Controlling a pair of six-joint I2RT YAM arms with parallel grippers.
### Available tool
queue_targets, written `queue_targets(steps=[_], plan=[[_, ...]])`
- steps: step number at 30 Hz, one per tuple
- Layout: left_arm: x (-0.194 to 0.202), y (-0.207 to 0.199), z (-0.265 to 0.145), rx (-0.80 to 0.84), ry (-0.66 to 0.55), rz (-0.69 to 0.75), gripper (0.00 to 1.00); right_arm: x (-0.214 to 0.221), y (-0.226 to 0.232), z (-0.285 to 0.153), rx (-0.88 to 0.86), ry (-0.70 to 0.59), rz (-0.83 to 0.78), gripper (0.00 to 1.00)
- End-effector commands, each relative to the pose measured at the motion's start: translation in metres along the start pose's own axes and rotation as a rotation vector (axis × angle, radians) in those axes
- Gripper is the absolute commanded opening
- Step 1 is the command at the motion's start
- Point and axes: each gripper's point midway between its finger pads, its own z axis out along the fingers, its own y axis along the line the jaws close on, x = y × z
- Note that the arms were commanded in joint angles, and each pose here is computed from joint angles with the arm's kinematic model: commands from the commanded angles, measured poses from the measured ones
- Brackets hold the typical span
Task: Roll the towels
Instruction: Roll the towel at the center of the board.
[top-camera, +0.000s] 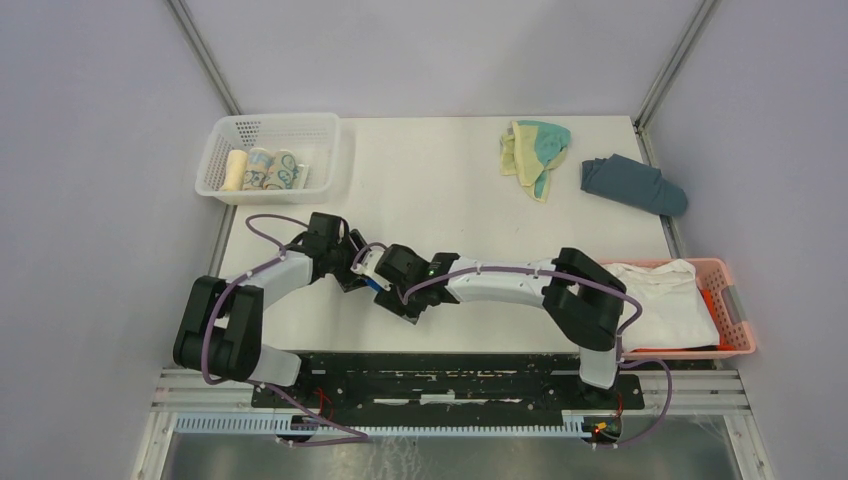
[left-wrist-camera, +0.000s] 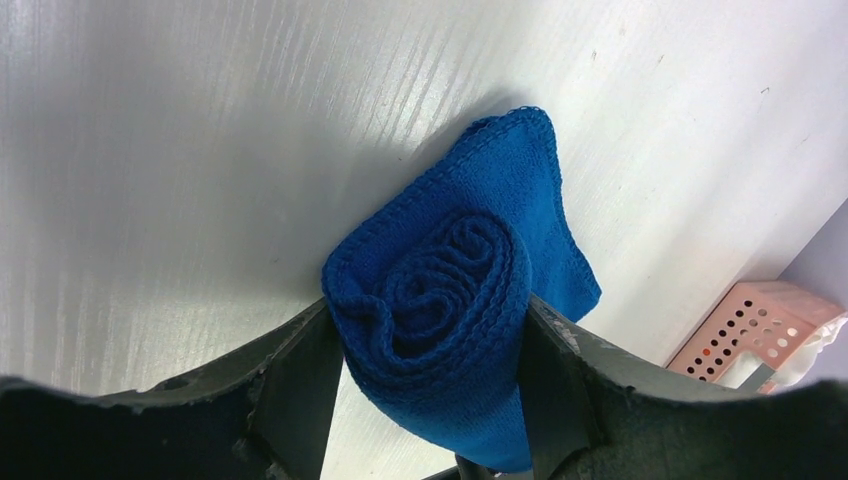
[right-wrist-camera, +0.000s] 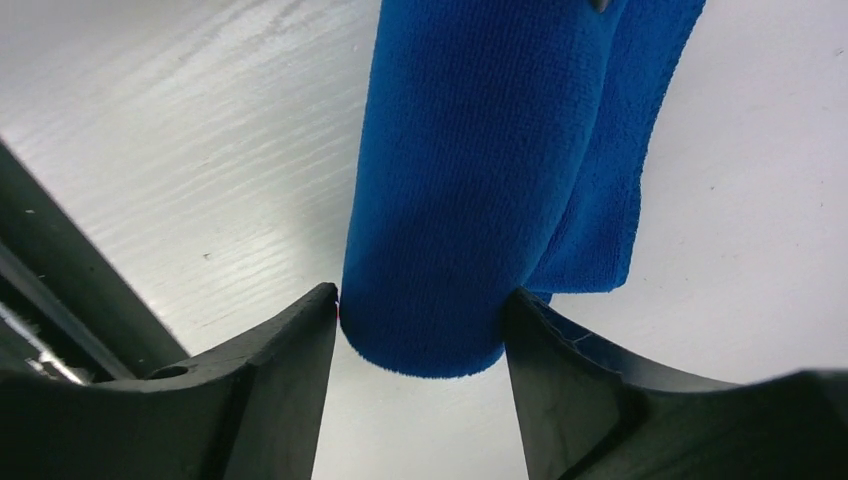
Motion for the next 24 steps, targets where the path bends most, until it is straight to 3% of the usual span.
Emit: queue_targets(steps=[1, 6, 10, 19, 24], plan=[[0.007, 0.042, 0.005, -0.174, 0.007, 0.048, 0.69, 0.004, -0.001, 0.010, 0.034, 0.027, -0.010, 0.66], [0.001, 0.032, 0.003, -0.144, -0.012, 0.053, 0.74, 0.019, 0.007, 0.022, -0.004, 0.065, -0.002, 0.49], [-0.006, 0.020, -0.005, -0.104, -0.041, 0.048, 0.80, 0.018, 0.022, 0.024, -0.129, 0.048, 0.069, 0.37], [-0.014, -0.009, -0.039, 0.059, -0.173, -0.066, 0.91, -0.001, 0.031, 0.025, -0.450, -0.040, 0.372, 0.36], [-0.005, -0.025, -0.051, 0.187, -0.183, -0.117, 0.93, -0.012, 0.029, 0.028, -0.560, -0.081, 0.504, 0.36]])
